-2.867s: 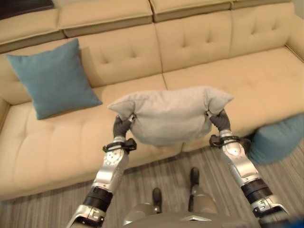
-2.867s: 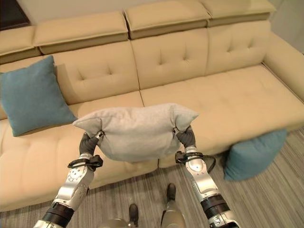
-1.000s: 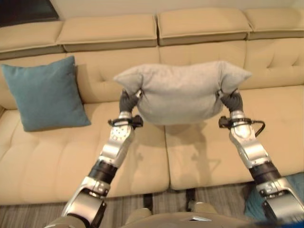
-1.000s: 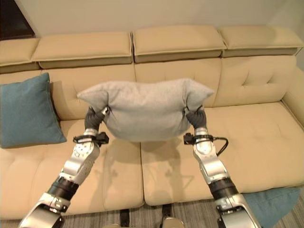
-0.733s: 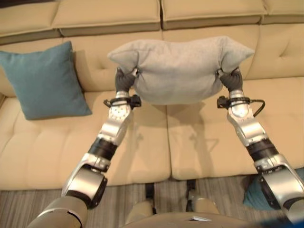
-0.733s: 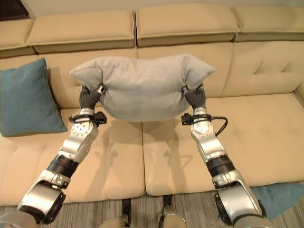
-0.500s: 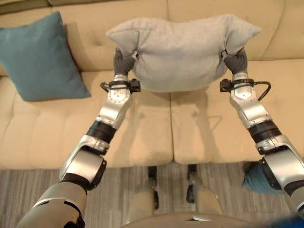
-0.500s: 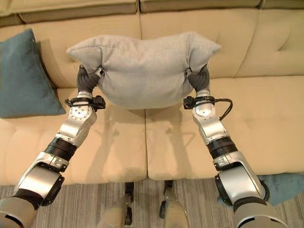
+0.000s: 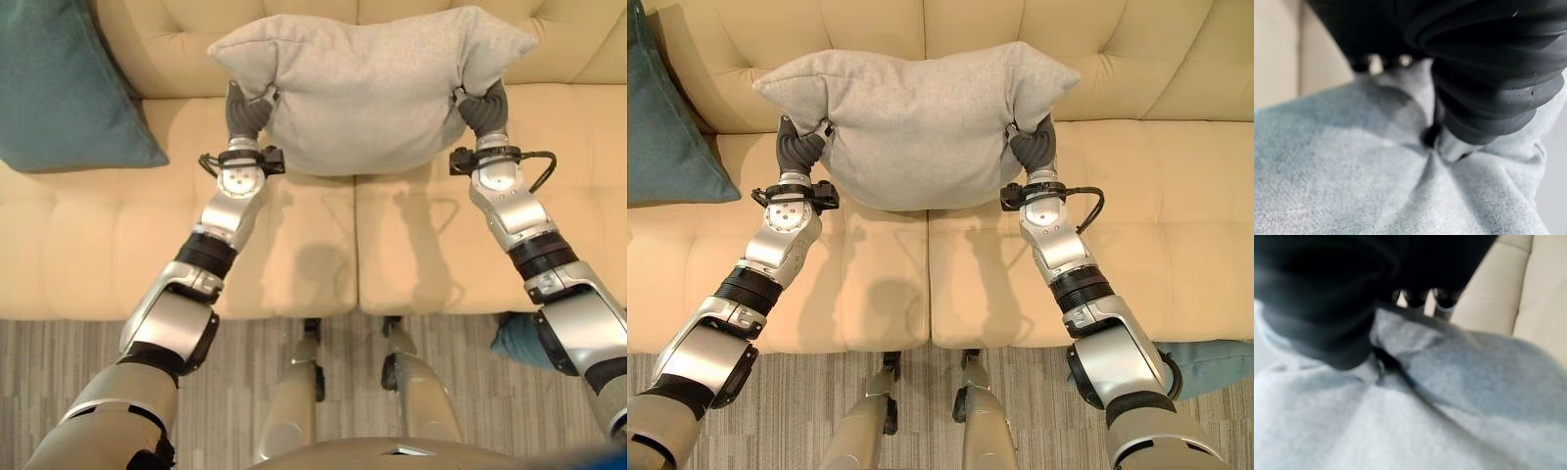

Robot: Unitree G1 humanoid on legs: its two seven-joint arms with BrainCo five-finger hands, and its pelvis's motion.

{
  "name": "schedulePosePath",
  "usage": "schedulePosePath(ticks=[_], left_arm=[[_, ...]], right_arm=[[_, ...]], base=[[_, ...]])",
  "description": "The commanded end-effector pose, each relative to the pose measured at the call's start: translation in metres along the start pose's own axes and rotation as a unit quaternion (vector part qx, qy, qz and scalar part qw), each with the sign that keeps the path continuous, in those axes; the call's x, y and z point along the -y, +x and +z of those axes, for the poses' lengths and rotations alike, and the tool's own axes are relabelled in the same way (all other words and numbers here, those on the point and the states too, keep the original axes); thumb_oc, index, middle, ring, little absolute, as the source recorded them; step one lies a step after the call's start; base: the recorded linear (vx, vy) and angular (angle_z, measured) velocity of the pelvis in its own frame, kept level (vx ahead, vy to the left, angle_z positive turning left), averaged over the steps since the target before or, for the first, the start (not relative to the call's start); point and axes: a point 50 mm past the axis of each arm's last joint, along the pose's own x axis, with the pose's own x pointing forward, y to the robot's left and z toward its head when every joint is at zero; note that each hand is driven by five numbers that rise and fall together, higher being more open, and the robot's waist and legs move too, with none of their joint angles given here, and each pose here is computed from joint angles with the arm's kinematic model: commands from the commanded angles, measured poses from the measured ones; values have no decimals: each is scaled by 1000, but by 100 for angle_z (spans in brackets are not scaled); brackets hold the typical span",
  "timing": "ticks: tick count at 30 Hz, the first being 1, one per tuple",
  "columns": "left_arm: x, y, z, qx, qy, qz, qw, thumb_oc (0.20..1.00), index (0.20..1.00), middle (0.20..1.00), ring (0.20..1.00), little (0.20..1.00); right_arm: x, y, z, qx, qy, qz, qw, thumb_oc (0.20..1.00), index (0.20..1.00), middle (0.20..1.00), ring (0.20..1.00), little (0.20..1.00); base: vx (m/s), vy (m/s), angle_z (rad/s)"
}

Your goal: Pick up all the scattered cushions and arrange them neatly on the sofa.

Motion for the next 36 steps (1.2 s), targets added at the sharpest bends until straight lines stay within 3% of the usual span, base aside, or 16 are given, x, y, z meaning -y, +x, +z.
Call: schedulePosePath(ticks=[1, 2, 3, 4, 10, 14, 21, 26, 31, 36], left_arm=[[13, 22, 53, 113, 10, -31, 993, 200, 200, 200, 200, 200], [13, 24, 54, 111, 16, -30, 993, 602, 602, 602, 602, 602], [13, 27, 56, 112, 26, -27, 993, 1000, 1000, 1000, 1000, 1000], [12, 30, 60, 115, 31, -24, 993, 1000, 1000, 1000, 1000, 1000], [-1, 53, 90, 134, 53, 65, 987, 1000, 1000, 1000, 1000, 1000], [-6, 60, 96, 110, -10, 127, 986, 1000, 1000, 1000, 1000, 1000], [-19, 66, 108, 109, 2, 172, 979, 1000, 1000, 1000, 1000, 1000], [-48, 63, 108, 115, 3, 212, 970, 1000, 1000, 1000, 1000, 1000], [-70, 42, 75, 109, 4, 204, 973, 1000, 1000, 1000, 1000, 1000], [-89, -17, 11, 62, -13, 199, 978, 1000, 1000, 1000, 1000, 1000]], right_arm=[[-11, 19, 60, 125, 21, 11, 992, 200, 200, 200, 200, 200], [-9, 20, 61, 126, 13, 7, 992, 253, 253, 253, 253, 253], [-7, 23, 64, 132, -5, -1, 991, 551, 551, 551, 551, 551], [-6, 25, 68, 139, -22, -10, 990, 1000, 1000, 1000, 1000, 1000], [27, 52, 84, 125, -105, -129, 978, 1000, 1000, 1000, 1000, 1000], [40, 61, 80, 74, -101, -184, 975, 1000, 1000, 1000, 1000, 1000], [59, 66, 79, 39, -61, -237, 969, 1000, 1000, 1000, 1000, 1000], [83, 61, 73, 36, -42, -279, 959, 1000, 1000, 1000, 1000, 1000], [112, 37, 39, 26, -67, -287, 955, 1000, 1000, 1000, 1000, 1000], [119, -25, -29, -25, -50, -267, 962, 1000, 1000, 1000, 1000, 1000]], base=[[0, 0, 0], [0, 0, 0], [0, 0, 0], [0, 0, 0], [0, 0, 0], [0, 0, 0], [0, 0, 0], [0, 0, 0], [19, 3, 2], [29, -3, 0]])
